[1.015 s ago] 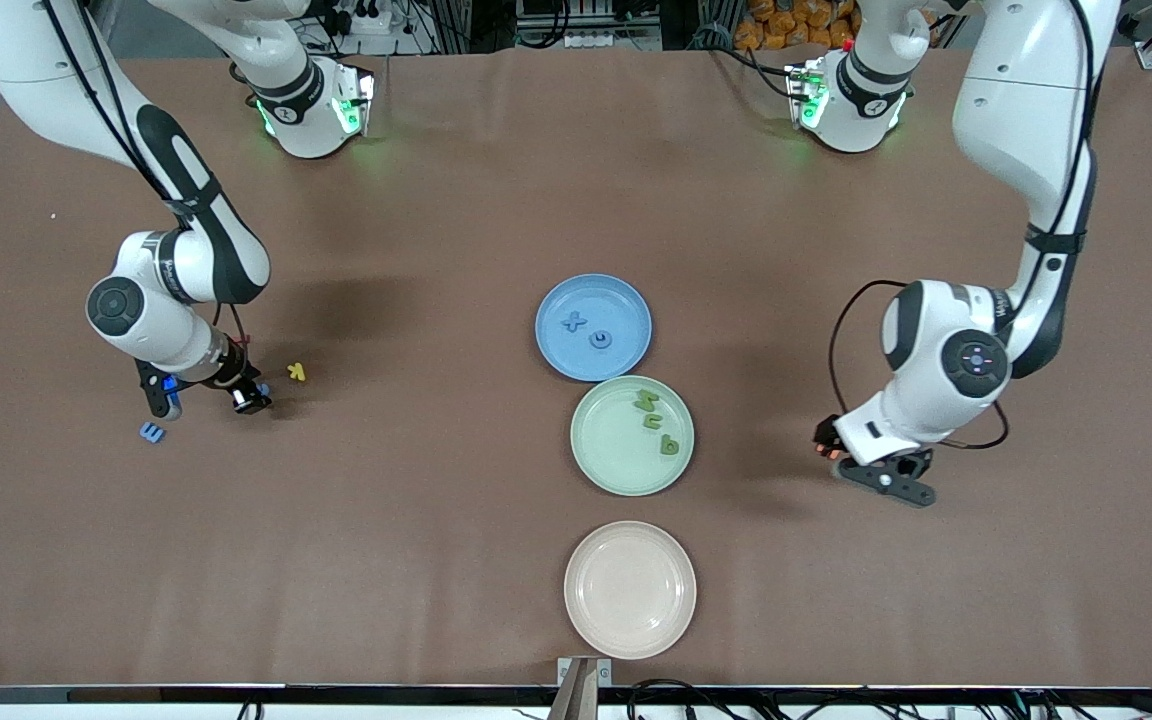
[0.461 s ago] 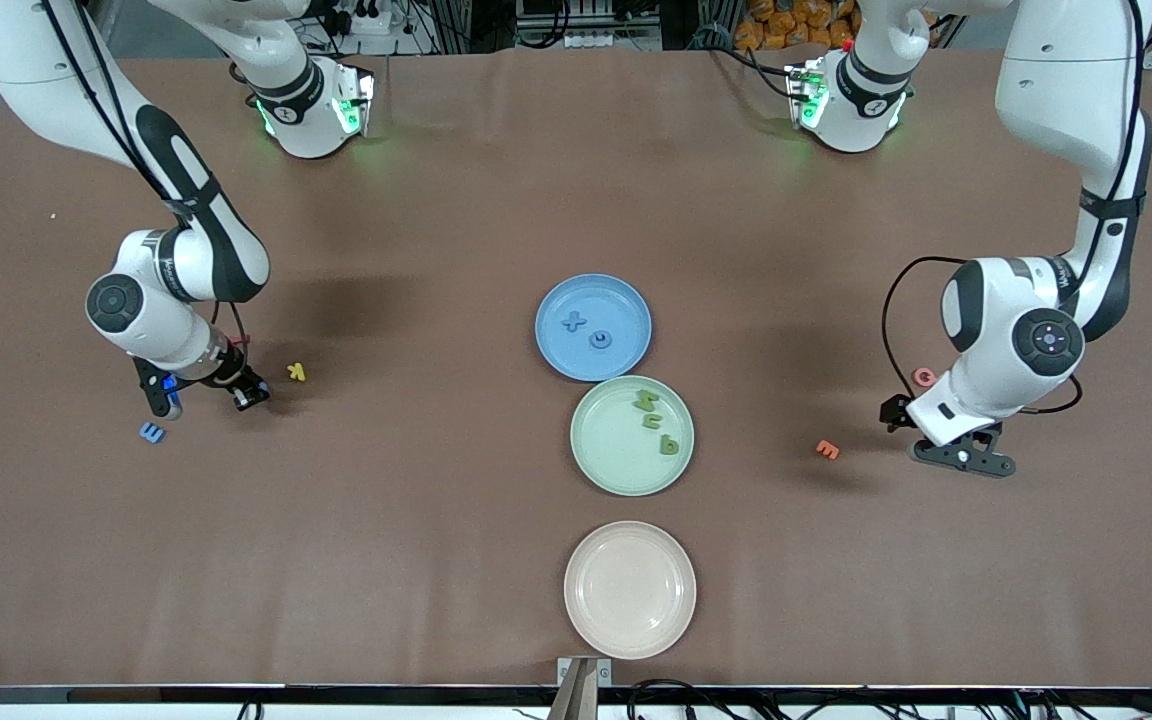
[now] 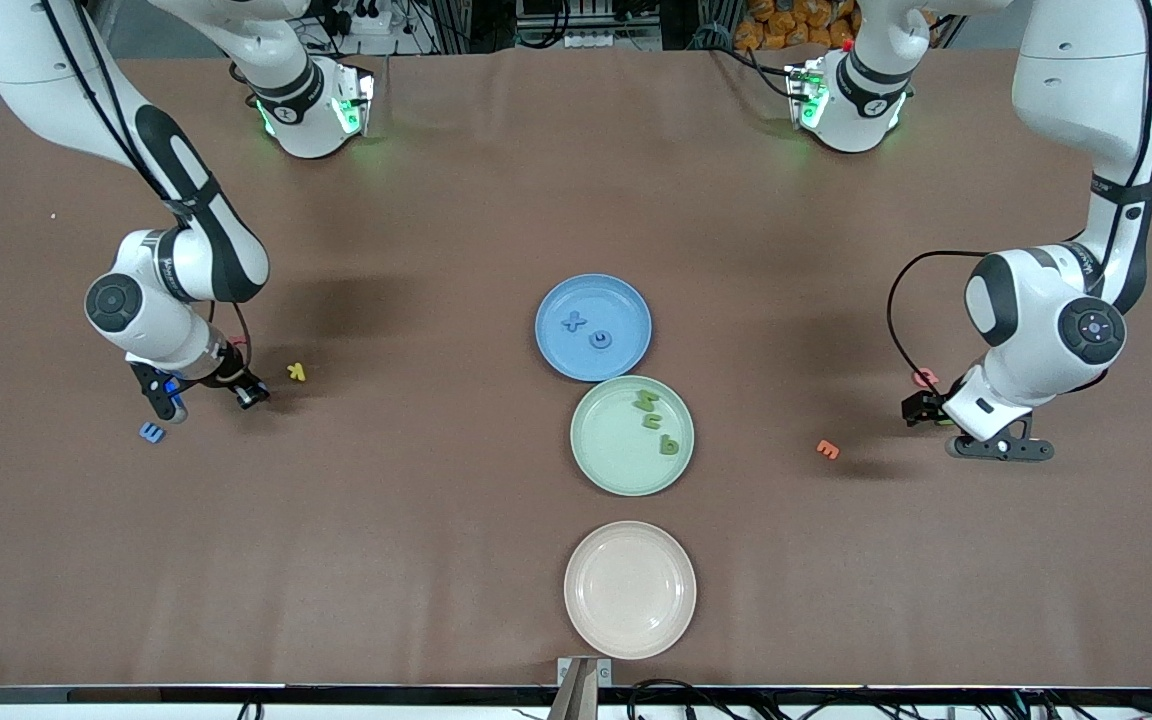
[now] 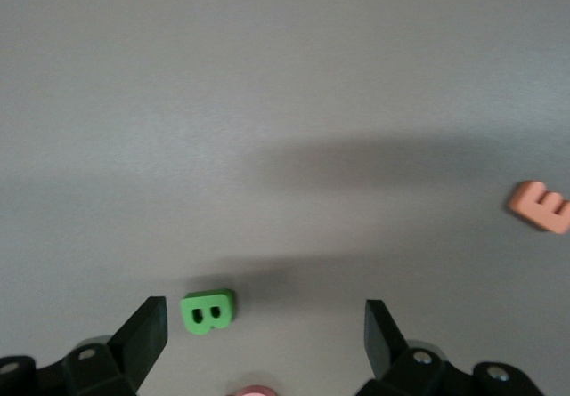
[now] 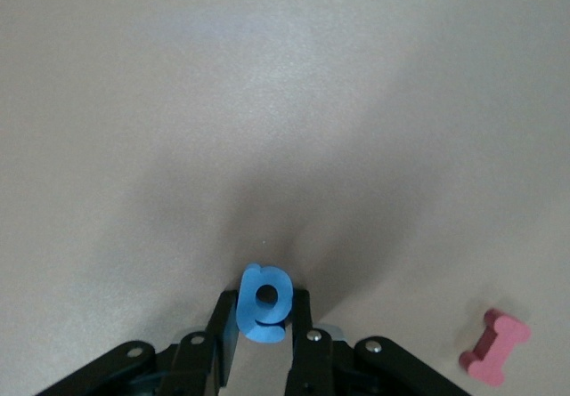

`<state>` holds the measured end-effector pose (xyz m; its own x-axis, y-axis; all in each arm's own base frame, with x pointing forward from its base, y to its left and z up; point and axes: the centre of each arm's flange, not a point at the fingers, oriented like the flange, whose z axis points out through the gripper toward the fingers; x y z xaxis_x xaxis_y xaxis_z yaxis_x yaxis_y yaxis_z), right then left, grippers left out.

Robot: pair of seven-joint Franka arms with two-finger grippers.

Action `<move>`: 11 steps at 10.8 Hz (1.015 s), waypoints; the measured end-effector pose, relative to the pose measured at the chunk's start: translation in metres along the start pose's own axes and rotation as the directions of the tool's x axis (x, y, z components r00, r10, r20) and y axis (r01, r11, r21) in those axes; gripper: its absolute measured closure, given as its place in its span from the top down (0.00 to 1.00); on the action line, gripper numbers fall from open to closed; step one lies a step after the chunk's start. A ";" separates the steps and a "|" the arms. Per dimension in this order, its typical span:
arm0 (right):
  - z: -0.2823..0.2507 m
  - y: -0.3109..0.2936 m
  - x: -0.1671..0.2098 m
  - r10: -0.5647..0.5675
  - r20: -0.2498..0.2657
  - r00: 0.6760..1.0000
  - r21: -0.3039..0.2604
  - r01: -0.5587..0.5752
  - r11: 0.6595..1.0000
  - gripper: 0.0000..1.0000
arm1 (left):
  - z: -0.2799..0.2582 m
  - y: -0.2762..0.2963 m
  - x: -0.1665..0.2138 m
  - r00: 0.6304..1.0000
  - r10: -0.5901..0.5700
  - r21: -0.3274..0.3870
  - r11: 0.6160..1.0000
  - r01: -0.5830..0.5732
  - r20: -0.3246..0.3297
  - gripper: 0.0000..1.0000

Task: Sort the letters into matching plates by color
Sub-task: 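Grasp green B with the left gripper while the right gripper lifts e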

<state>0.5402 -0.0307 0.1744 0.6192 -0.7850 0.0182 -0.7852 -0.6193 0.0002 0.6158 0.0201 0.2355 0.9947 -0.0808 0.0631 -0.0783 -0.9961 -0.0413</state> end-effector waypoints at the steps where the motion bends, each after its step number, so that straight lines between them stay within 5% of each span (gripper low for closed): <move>1: 0.000 0.002 0.002 -0.052 0.002 0.999 -0.002 0.052 0.999 0.29 | 0.004 -0.007 -0.004 1.000 -0.016 0.001 1.000 0.016 -0.010 0.98; 7: -0.064 -0.013 0.033 -0.353 0.072 0.933 -0.056 0.357 0.932 0.29 | 0.027 -0.019 -0.030 0.999 -0.041 0.018 0.999 0.042 -0.025 0.93; 9: -0.091 -0.035 0.026 -0.464 0.067 0.883 -0.040 0.468 0.883 0.29 | 0.028 -0.027 -0.032 0.997 -0.071 0.008 0.997 0.071 -0.025 0.92; 11: -0.102 -0.062 0.007 -0.597 0.047 0.801 -0.024 0.599 0.800 0.29 | 0.030 -0.035 -0.034 0.997 -0.068 -0.007 0.998 0.067 -0.026 0.91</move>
<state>0.5921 0.0030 0.2766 0.9653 -0.2591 -0.0327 -0.2580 -0.9655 0.0353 0.5872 0.0589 0.2045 0.9957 -0.0141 0.0913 -0.0114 -0.9995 -0.0303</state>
